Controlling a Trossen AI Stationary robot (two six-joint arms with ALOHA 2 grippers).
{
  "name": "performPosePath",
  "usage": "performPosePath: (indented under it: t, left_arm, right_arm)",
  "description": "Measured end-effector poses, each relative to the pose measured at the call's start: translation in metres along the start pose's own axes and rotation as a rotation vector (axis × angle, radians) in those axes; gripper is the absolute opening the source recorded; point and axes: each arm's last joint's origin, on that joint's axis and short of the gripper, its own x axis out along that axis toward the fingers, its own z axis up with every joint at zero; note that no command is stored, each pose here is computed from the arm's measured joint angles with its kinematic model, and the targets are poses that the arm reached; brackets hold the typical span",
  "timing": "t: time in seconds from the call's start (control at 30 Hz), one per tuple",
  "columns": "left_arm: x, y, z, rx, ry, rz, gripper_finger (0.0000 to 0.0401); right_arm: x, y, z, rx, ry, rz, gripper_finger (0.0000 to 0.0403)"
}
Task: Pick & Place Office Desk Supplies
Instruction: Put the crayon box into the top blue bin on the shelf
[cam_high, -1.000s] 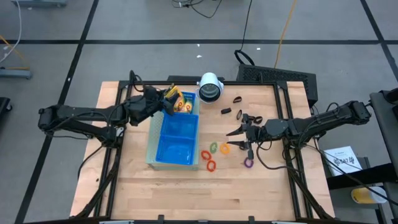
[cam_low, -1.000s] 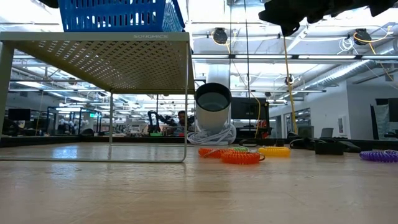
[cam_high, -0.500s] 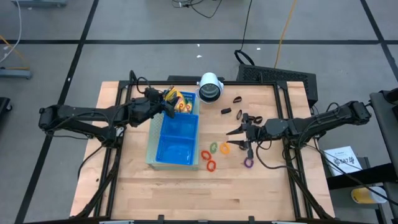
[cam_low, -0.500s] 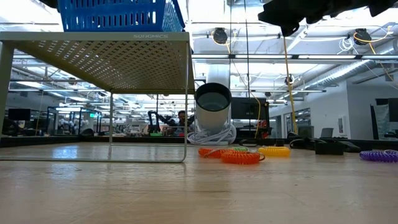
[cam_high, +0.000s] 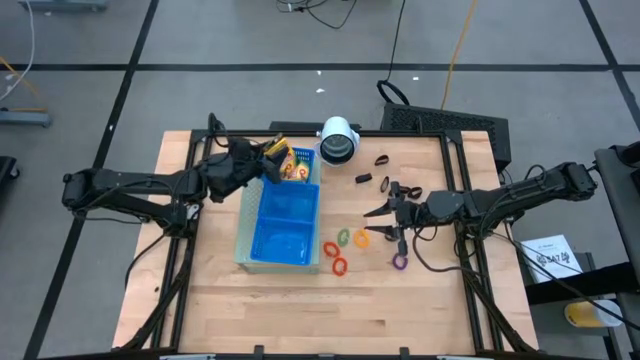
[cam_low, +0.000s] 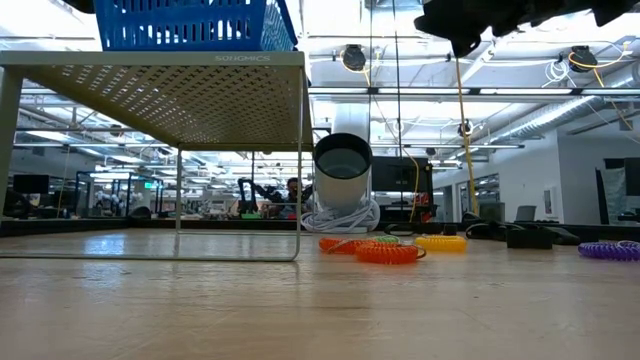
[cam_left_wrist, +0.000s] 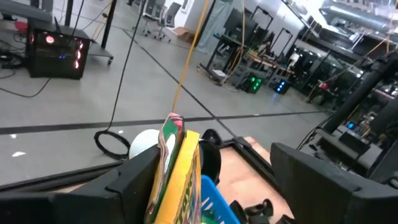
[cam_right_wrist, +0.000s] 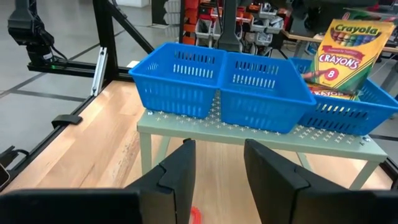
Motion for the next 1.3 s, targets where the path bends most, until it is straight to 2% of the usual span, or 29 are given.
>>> performPosePath:
  t: [0.23,0.37,0.73,1.03,1.13,1.23,1.3]
  left_arm:
    - [0.0,0.005,-0.009,0.09,0.08,0.044,0.0299]
    - [-0.001,0.009,-0.014,0.098,0.13,0.079,0.0298]
    - [-0.002,0.013,-0.017,0.072,0.129,0.15,0.0298]
    - [-0.004,-0.001,-0.023,0.002,0.133,0.07,0.0298]
    - [0.0,-0.007,-0.028,0.016,0.121,0.045,0.0298]
    - [0.007,-0.008,-0.037,0.084,0.131,0.045,0.0298]
    - [0.01,-0.01,-0.038,0.077,0.116,0.038,0.0298]
  right_arm:
    - [0.0,0.0,0.004,0.003,-0.036,-0.002,0.0125]
    - [0.0,0.0,0.005,-0.002,-0.05,-0.003,0.0125]
    - [0.01,0.001,0.004,-0.015,-0.082,-0.007,0.0125]
    - [0.012,-0.011,0.004,-0.003,-0.085,-0.102,0.0126]
    - [0.012,-0.015,0.004,0.005,-0.09,-0.117,0.0126]
    - [0.013,-0.016,0.004,0.006,-0.087,-0.121,0.0126]
    - [0.013,-0.016,0.004,0.006,-0.088,-0.121,0.0126]
